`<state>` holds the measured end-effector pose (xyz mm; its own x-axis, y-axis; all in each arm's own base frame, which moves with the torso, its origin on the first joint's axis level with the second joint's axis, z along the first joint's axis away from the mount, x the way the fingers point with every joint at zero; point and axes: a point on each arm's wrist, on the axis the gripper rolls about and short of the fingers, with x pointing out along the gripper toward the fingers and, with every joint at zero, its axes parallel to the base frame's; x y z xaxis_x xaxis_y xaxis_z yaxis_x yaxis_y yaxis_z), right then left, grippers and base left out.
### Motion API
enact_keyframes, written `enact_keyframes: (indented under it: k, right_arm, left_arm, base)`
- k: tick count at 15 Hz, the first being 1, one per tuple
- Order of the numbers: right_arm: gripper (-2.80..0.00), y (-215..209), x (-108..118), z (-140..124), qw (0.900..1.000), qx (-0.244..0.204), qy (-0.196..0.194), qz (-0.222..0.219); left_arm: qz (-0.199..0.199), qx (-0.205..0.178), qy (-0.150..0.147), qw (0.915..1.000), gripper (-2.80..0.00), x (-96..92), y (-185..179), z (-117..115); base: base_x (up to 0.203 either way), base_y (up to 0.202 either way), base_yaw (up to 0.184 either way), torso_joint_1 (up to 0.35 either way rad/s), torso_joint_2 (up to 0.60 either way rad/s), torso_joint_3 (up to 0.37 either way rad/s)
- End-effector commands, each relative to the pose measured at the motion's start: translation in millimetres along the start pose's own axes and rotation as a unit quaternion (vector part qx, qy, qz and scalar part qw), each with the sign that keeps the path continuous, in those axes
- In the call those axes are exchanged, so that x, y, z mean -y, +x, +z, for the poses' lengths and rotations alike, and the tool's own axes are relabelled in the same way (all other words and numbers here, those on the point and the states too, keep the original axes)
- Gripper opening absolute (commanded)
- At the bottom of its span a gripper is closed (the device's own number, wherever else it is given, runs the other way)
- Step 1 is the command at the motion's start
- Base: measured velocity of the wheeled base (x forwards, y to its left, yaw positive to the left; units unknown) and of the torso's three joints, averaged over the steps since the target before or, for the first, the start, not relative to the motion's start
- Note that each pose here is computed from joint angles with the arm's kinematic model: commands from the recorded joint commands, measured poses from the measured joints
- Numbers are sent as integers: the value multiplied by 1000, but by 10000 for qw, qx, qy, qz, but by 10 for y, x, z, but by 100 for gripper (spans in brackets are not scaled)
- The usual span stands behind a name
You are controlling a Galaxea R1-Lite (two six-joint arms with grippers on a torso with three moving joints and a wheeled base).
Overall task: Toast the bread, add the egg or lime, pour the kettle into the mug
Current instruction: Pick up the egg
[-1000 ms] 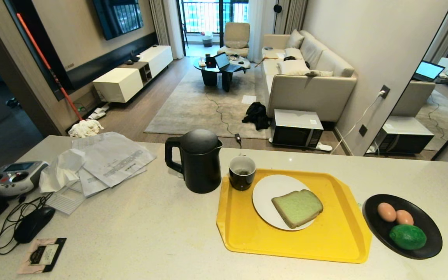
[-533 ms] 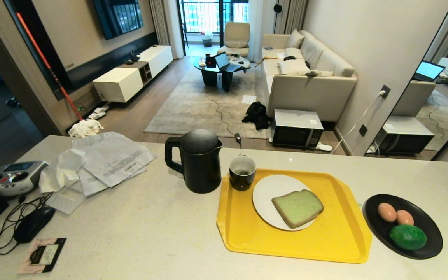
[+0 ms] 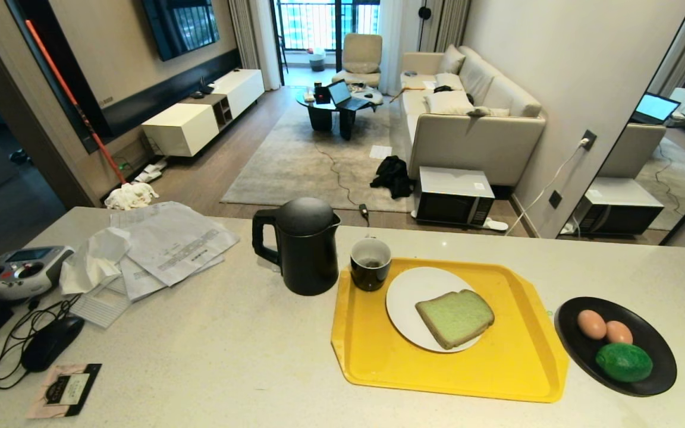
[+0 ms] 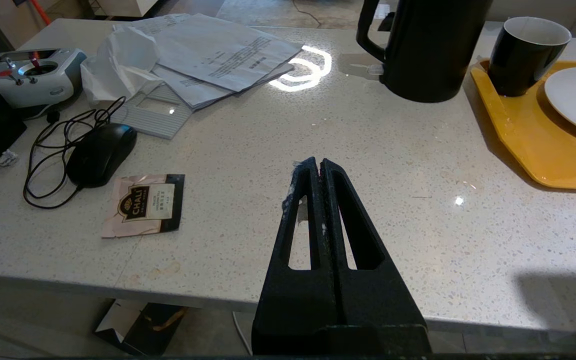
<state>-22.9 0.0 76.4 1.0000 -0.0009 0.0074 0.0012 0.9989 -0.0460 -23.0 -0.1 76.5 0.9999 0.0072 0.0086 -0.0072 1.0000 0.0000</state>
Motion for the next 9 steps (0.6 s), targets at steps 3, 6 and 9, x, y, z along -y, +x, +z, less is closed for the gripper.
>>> enact_keyframes:
  k: [3, 6, 9]
  right_arm:
    - [-280, 2, 1, -1, 9999, -7, 169, -26]
    - [-280, 2, 1, -1, 9999, -7, 169, -26]
    - [-280, 2, 1, -1, 9999, -7, 169, -26]
  left_arm:
    - [3, 3, 0, 10000, -280, 0, 0, -1]
    - [10, 3, 0, 10000, -280, 0, 0, -1]
    - [5, 3, 0, 10000, -280, 0, 0, -1]
  base:
    - [0, 0, 0, 0, 0, 0]
    - [0, 0, 0, 0, 0, 0]
    - [0, 0, 0, 0, 0, 0]
